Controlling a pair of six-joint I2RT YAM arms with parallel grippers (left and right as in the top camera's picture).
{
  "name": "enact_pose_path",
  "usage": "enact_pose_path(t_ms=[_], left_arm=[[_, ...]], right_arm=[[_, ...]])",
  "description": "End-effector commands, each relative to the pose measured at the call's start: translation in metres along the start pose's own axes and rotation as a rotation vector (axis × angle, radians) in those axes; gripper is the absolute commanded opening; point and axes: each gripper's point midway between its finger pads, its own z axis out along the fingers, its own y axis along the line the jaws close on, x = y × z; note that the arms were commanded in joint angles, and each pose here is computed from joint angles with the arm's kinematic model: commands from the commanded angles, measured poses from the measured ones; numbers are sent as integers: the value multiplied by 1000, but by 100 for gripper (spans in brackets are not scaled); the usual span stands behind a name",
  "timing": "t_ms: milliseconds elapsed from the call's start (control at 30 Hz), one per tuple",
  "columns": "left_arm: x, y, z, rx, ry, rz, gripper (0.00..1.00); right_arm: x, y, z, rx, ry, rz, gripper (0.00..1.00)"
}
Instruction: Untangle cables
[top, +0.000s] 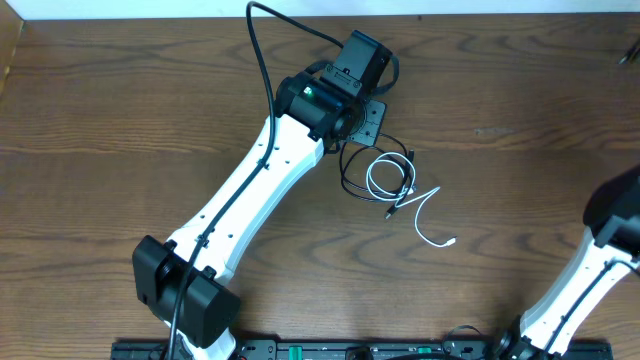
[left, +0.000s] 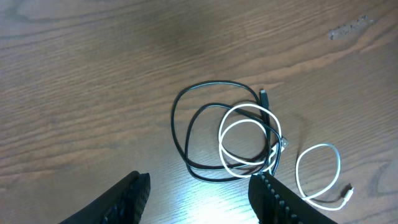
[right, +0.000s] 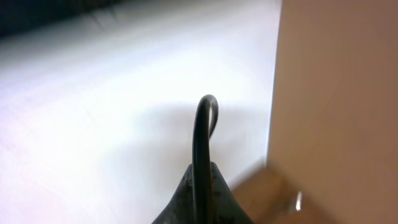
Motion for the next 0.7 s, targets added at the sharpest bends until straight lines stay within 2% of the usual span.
enact_pose_path(t_ms=[0,100,233,367,467,567,667], left_arm=[[-4,-1,-9,8,-24,-12,56],[-4,-1,-9,8,-24,-12,56],[-4,-1,-9,8,-24,-12,57],[-4,-1,-9,8,-24,-12,57],[-4,-1,-9,8,-24,-12,57],[-4,-1,-9,8,-23,-12,57],[-4,-1,-9,8,-23,-12,57]], right_arm=[[52,-9,21,31,107,-32,1],[99,-19,30,55,224,-45,1],[135,-26,32,74,325,-53,2],[148,-33,27,95,387,-44,6],[157,-43,20,128,439,15,4],[161,-52,9,159,491,147,1],[152,-29,-2,4,544,319,1]])
